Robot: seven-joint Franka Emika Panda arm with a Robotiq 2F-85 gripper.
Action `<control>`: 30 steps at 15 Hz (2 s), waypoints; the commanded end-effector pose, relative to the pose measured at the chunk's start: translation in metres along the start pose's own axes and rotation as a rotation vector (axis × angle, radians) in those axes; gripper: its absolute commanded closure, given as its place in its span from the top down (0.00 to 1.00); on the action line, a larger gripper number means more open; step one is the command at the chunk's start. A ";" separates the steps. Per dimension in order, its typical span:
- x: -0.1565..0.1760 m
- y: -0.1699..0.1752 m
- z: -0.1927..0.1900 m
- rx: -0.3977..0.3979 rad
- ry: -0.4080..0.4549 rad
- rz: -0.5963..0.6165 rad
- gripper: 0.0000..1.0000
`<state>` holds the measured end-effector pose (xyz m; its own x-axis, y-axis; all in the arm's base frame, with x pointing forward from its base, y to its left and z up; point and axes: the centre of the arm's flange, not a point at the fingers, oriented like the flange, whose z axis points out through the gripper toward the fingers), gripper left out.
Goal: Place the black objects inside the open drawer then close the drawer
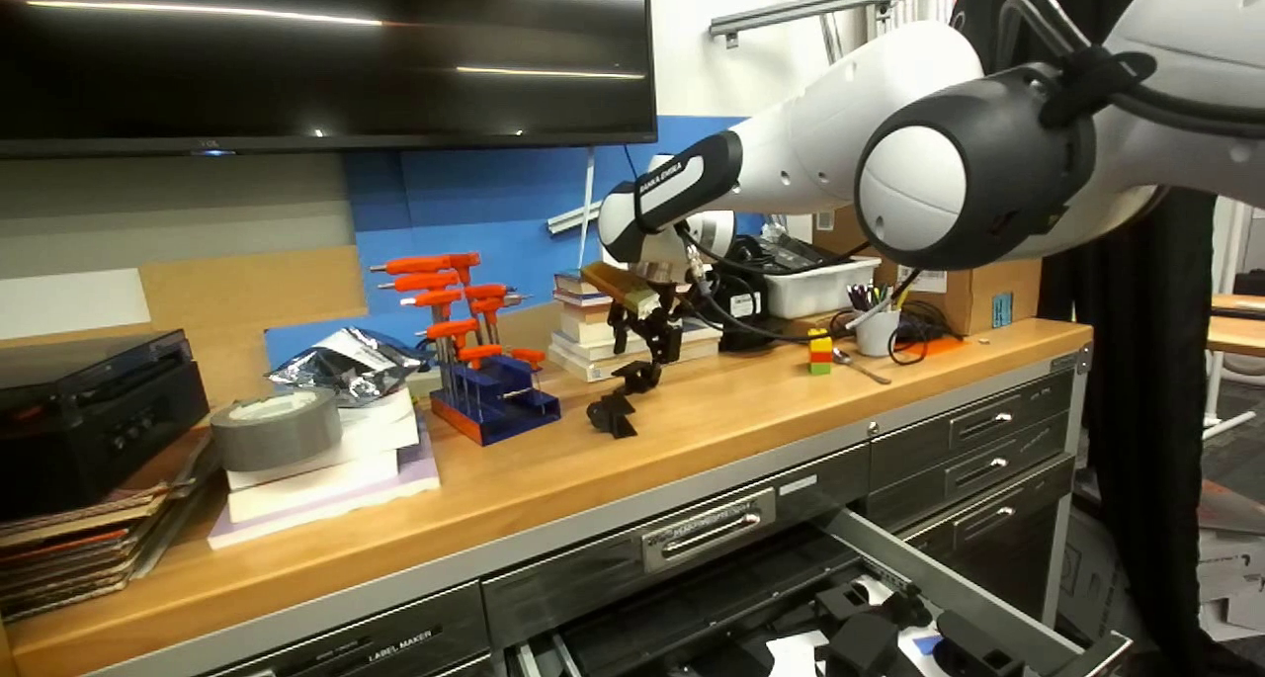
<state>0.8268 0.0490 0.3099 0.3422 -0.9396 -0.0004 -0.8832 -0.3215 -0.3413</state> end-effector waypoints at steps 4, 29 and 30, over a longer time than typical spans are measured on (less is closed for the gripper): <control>-0.010 -0.024 0.016 -0.035 -0.096 -0.154 1.00; -0.010 0.056 -0.015 -0.205 -0.101 -0.467 0.16; -0.008 0.067 -0.022 -0.229 -0.109 -0.474 0.15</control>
<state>0.8141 0.0544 0.2958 0.7092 -0.7044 0.0280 -0.6884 -0.7006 -0.1877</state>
